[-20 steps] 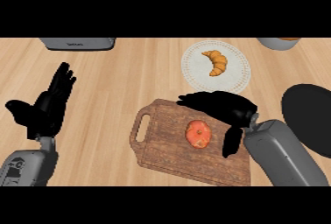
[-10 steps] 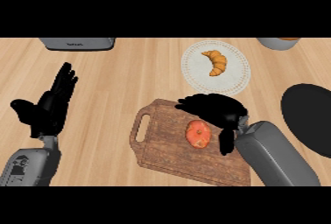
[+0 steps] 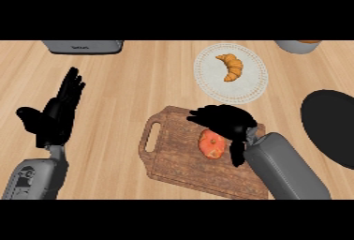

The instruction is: Pick the squash from the cutting board and place it in the pan

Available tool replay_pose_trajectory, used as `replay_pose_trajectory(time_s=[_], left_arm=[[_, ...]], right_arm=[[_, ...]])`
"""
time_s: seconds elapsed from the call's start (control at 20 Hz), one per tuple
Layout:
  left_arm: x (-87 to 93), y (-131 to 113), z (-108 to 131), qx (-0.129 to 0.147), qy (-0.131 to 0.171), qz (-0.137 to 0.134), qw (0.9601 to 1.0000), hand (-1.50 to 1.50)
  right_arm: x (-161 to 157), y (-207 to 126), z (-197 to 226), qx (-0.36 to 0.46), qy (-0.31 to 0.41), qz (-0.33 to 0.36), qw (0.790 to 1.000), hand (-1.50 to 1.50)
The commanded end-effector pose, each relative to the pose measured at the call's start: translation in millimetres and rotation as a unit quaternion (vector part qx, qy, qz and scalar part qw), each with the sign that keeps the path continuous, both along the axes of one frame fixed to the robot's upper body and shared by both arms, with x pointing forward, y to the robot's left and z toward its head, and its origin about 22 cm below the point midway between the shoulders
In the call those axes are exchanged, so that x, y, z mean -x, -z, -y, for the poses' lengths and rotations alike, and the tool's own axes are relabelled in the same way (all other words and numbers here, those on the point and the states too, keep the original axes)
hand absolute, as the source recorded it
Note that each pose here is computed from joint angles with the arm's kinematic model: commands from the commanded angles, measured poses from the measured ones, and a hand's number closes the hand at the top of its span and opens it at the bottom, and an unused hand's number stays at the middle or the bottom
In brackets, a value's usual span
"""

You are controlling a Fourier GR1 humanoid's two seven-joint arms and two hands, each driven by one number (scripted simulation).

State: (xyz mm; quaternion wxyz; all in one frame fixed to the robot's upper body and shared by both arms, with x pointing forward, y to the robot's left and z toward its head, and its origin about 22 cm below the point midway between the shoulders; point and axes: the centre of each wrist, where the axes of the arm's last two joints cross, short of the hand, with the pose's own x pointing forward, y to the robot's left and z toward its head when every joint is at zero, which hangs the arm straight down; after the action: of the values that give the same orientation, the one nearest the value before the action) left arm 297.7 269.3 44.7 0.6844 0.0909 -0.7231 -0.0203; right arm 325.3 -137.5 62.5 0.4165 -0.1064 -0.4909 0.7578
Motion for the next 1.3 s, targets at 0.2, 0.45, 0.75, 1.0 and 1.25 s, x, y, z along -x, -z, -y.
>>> replay_pose_trajectory(time_s=[0.2, 0.45, 0.75, 1.0, 1.25], left_arm=[[6.5, -12, -10, -0.005, 0.006, -0.001, 1.0, 0.0], [7.5, -8, -3, -0.005, 0.0, -0.004, 1.0, 0.0], [-15.7, -16, 2, -0.002, 0.007, -0.005, 1.0, 0.0], [13.1, -11, 3, 0.0, 0.003, 0.004, 1.0, 0.0], [2.1, -4, -5, 0.002, -0.011, -0.001, 0.9999, 0.0]], right_arm=[[-9, 27, -14, 0.023, -0.007, -0.008, 1.0, -1.5], [-8, 18, -23, 0.038, -0.011, -0.021, 0.999, -1.5], [-5, 43, -19, 0.028, -0.083, -0.012, 0.996, 1.5], [3, 33, -24, 0.024, -0.077, -0.009, 0.997, 1.5], [8, 57, -20, 0.006, 0.081, -0.008, 0.997, 1.5]])
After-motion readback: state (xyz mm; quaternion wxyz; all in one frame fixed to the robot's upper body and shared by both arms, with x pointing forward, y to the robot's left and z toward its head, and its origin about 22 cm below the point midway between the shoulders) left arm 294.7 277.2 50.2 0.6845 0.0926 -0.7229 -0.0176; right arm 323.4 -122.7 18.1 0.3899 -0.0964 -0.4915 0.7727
